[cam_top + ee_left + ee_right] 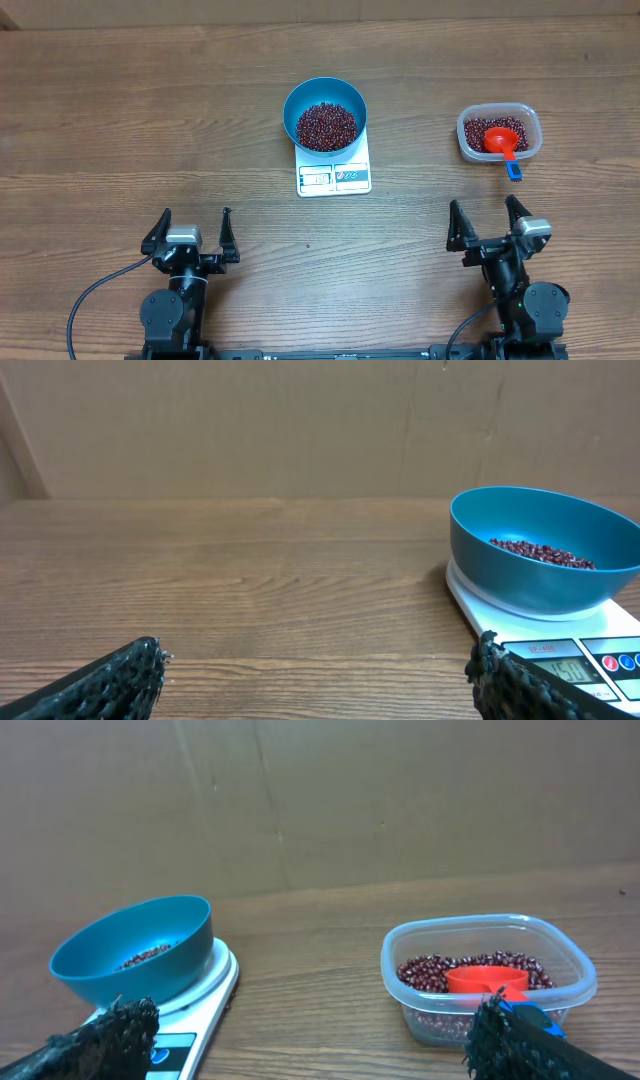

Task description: Scoop item into bowl and weigh 150g on scale

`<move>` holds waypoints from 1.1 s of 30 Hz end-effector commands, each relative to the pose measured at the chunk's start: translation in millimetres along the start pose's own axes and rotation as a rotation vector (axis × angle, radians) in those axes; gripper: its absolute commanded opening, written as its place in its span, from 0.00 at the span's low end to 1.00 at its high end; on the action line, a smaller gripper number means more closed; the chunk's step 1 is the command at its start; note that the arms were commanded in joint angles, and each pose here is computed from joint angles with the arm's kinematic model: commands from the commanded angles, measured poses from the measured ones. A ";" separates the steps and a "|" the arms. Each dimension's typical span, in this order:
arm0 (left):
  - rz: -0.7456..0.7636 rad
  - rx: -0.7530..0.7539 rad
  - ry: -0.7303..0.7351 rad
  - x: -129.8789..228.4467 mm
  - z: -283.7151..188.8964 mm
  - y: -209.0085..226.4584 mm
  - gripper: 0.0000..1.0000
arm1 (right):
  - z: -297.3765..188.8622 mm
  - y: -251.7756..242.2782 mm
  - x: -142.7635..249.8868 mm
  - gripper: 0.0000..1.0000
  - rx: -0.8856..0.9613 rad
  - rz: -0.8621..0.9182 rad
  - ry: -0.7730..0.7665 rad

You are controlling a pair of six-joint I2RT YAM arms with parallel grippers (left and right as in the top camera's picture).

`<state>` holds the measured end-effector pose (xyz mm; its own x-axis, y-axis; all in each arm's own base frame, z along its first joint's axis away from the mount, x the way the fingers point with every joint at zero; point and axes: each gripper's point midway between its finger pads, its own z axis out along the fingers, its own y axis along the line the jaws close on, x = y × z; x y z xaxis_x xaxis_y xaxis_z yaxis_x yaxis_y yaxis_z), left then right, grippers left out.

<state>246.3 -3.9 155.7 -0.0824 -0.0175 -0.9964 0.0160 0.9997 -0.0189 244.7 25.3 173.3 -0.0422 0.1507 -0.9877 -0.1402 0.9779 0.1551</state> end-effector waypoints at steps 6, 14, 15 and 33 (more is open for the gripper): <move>0.019 0.005 -0.005 0.1 -0.2 -0.5 1.00 | 0.0 -4.2 2.1 1.00 0.028 -0.091 -0.003; 0.019 0.005 -0.005 0.1 -0.2 -0.5 1.00 | 0.0 -4.4 2.2 1.00 0.029 -0.124 -0.002; 0.019 0.005 -0.005 0.1 -0.2 -0.5 1.00 | 0.0 -4.3 2.2 1.00 0.029 -0.140 -0.002; 0.019 0.005 -0.005 0.1 -0.2 -0.5 1.00 | -0.6 -14.7 1.9 1.00 0.089 -0.141 -0.001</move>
<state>246.3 -3.9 155.7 -0.0824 -0.0175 -0.9964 0.0160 0.9997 -0.0189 246.1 12.7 170.8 -0.0318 0.0167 -0.9994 -0.0671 0.9976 0.0188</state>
